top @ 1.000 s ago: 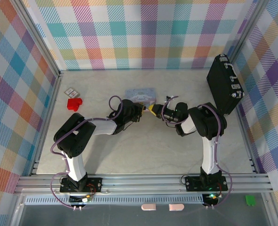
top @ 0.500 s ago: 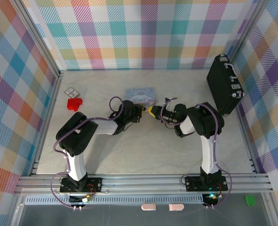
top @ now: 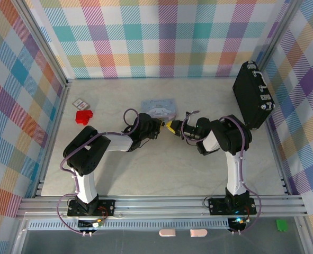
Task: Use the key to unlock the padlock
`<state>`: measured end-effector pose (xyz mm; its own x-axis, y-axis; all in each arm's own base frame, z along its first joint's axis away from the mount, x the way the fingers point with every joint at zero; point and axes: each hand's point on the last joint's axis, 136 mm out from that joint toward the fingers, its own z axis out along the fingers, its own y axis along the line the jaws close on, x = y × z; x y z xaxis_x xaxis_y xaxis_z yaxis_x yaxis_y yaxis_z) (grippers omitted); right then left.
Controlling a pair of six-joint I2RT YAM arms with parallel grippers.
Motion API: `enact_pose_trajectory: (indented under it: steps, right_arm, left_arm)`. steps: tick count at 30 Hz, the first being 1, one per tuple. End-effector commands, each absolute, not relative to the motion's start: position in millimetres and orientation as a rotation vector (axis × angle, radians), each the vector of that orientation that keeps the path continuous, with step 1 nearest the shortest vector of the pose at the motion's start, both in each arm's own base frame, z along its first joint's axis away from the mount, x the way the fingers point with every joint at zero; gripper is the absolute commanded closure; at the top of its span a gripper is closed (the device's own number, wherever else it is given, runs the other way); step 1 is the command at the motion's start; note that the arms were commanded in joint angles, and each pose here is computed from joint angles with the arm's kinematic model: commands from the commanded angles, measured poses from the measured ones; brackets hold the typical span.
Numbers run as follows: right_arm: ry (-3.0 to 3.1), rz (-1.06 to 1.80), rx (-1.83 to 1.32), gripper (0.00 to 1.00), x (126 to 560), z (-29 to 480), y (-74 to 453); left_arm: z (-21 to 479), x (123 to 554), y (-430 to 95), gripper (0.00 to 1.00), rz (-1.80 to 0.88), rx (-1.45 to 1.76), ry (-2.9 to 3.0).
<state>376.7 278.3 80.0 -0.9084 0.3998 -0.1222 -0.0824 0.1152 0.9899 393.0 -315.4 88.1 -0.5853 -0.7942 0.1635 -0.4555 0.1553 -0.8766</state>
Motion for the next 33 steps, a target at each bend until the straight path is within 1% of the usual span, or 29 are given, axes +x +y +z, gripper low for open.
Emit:
enact_pose_trajectory:
  steps: [1,8,18,22,28,33]
  right_arm:
    - [2.174,1.842,0.358,1.0,359.0,48.2,299.6]
    - [2.158,1.873,0.36,1.0,364.4,56.0,302.1]
    - [2.116,1.985,0.335,1.0,363.3,83.1,329.7]
    - [2.171,1.961,0.392,1.0,363.2,71.4,333.0]
    - [2.235,1.944,0.573,1.0,363.9,46.8,327.9]
    - [2.286,1.933,0.625,1.0,357.7,53.4,334.0]
  left_arm:
    - [219.8,266.2,-444.4,1.0,-2.176,-0.392,2.23]
    - [222.7,261.5,-445.5,1.0,-2.173,-0.356,2.247]
    - [220.5,251.3,-465.5,1.0,-2.198,-0.307,2.279]
    - [223.8,249.6,-465.8,1.0,-2.207,-0.303,2.271]
    - [226.5,247.6,-463.3,1.0,-2.2,-0.292,2.268]
    - [222.7,248.2,-464.8,1.0,-2.19,-0.291,2.276]
